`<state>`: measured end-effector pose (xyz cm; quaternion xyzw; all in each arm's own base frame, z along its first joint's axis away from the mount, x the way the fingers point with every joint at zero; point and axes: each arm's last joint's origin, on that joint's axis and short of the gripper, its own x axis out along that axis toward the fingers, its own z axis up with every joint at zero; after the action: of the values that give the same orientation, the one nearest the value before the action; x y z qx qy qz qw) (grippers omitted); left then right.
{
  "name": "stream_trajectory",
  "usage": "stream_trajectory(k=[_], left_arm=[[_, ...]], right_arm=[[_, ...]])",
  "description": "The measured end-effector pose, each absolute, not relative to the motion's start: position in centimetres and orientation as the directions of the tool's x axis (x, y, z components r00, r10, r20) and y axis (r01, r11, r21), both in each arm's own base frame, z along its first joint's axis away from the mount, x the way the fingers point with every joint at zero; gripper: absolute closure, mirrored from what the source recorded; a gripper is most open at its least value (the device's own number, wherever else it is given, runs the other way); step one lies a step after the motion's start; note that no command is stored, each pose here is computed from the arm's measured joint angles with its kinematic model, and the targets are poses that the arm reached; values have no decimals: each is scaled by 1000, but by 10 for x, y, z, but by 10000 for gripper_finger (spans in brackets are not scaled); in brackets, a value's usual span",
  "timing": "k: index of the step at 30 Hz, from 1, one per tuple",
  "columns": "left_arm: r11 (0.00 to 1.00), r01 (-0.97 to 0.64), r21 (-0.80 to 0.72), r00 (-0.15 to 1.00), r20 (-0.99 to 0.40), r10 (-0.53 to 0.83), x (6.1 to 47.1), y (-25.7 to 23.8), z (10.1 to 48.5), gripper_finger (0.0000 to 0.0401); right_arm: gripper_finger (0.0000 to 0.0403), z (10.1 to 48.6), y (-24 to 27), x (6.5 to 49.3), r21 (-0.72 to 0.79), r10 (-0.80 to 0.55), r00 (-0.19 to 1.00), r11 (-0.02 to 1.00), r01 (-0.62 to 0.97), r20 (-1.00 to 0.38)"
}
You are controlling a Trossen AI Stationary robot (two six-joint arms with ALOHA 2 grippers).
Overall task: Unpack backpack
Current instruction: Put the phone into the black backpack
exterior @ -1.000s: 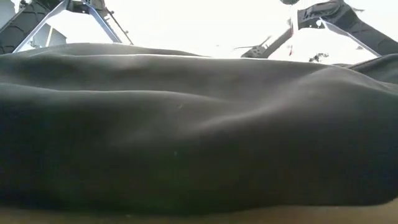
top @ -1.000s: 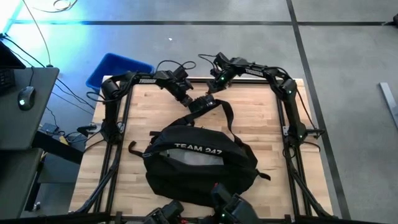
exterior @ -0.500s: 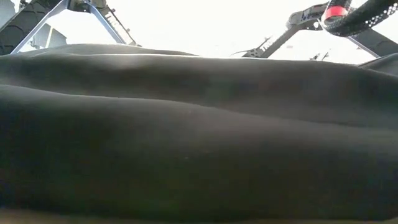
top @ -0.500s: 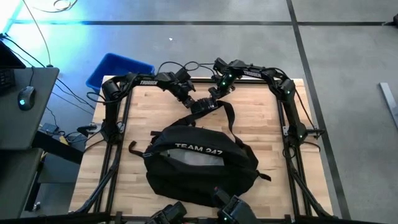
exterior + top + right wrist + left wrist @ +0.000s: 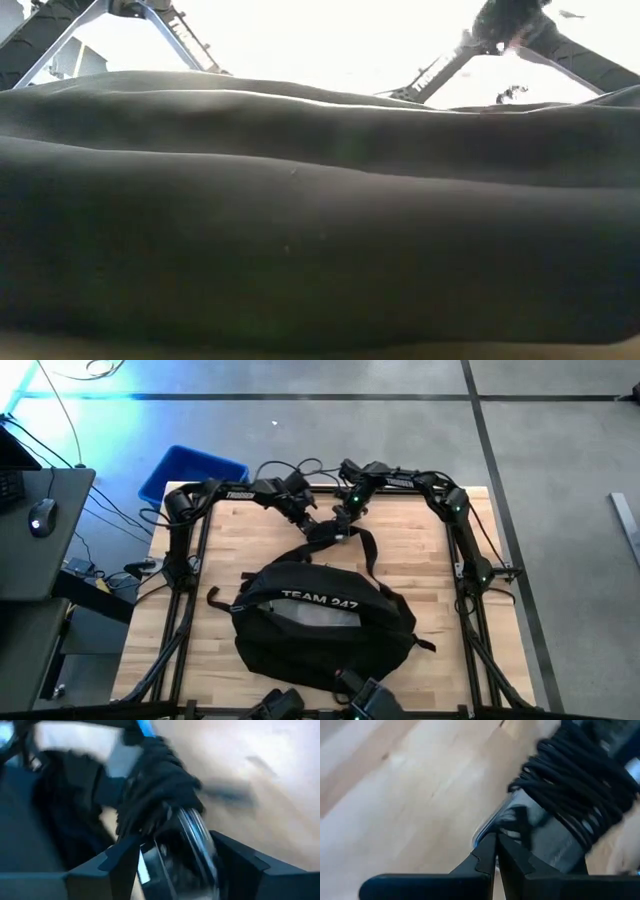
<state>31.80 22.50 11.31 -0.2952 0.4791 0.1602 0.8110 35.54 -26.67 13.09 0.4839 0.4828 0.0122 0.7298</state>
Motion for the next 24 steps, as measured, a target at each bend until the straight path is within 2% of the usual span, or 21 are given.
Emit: stream_trajectory(k=[3,8,13,16,19,24], left_arm=[[773,-557,-305,484,-875,3,321,223,113,401],[766,-567,-302,487,-873,16,322,223,119,401],[789,-554,-266,516,-853,75,318,226,162,401],[811,-551,-195,547,-819,174,310,228,206,401],[850,-509,-135,585,-779,226,296,218,252,401],[922,-381,-62,630,-748,210,266,186,304,401]], right_arm=[[250,132,-263,358,740,511,541,533,411,-668],[371,133,-258,357,762,551,528,491,421,-646],[379,150,-253,353,741,542,510,547,389,-668],[388,172,-250,348,721,515,515,583,375,-685],[388,200,-246,342,690,472,535,637,342,-701],[388,258,-229,326,572,352,556,767,290,-753]])
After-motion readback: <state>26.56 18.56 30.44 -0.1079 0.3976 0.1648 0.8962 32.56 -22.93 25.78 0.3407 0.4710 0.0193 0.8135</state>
